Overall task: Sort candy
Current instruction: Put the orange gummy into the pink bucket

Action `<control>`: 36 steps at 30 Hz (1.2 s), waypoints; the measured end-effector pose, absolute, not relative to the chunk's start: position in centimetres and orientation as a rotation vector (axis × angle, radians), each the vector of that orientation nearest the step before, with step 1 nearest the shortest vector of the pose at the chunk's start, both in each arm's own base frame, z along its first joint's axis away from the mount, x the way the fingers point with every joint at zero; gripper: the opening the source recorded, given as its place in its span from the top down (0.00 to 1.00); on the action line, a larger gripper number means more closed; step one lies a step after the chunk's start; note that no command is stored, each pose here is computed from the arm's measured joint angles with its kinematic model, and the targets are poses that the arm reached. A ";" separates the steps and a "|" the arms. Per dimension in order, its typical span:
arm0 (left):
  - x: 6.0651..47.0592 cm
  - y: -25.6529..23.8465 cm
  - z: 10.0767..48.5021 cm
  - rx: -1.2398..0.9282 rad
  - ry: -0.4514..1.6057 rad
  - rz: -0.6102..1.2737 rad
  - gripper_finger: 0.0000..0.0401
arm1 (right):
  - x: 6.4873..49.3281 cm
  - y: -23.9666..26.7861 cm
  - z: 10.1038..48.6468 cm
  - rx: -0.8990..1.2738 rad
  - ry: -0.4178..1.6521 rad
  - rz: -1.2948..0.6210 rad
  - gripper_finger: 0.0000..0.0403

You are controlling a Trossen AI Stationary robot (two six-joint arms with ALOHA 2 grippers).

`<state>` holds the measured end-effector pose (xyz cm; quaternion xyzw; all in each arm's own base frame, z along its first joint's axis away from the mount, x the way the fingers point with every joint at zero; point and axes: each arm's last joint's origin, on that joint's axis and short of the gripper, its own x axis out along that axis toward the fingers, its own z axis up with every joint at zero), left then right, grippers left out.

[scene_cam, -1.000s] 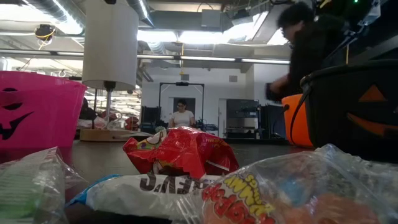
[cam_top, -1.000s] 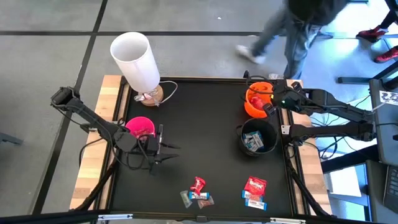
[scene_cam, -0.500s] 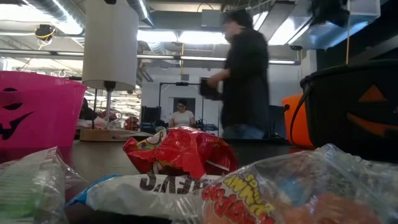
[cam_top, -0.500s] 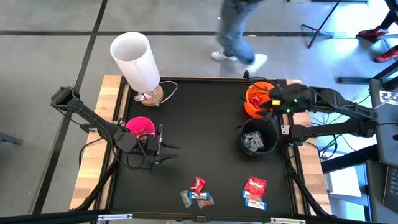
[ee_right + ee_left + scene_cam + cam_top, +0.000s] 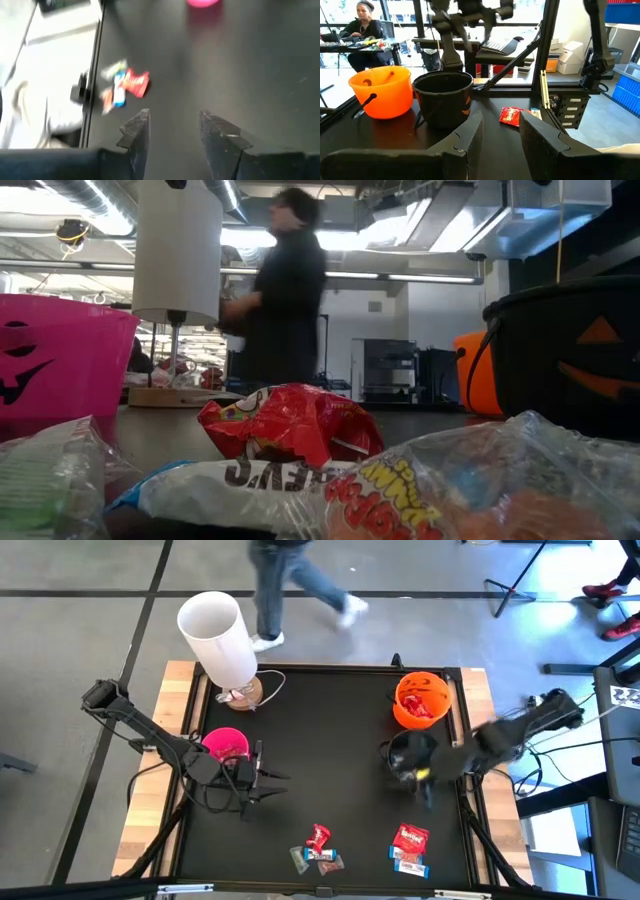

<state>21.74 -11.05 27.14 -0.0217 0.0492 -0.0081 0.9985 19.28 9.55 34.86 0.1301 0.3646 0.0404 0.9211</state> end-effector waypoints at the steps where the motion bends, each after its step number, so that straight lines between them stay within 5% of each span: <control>1: 21.7 -11.1 27.1 -0.044 0.099 -0.016 0.71 | 19.6 10.5 34.3 0.257 0.781 0.098 0.60; 19: 21.7 -11.1 27.1 -0.046 0.099 -0.016 0.71 | 19.7 24.2 21.7 0.182 1.331 0.131 0.60; 36: 21.7 -11.1 27.1 -0.047 0.099 -0.017 0.71 | 19.8 26.0 16.5 0.096 1.457 0.028 0.60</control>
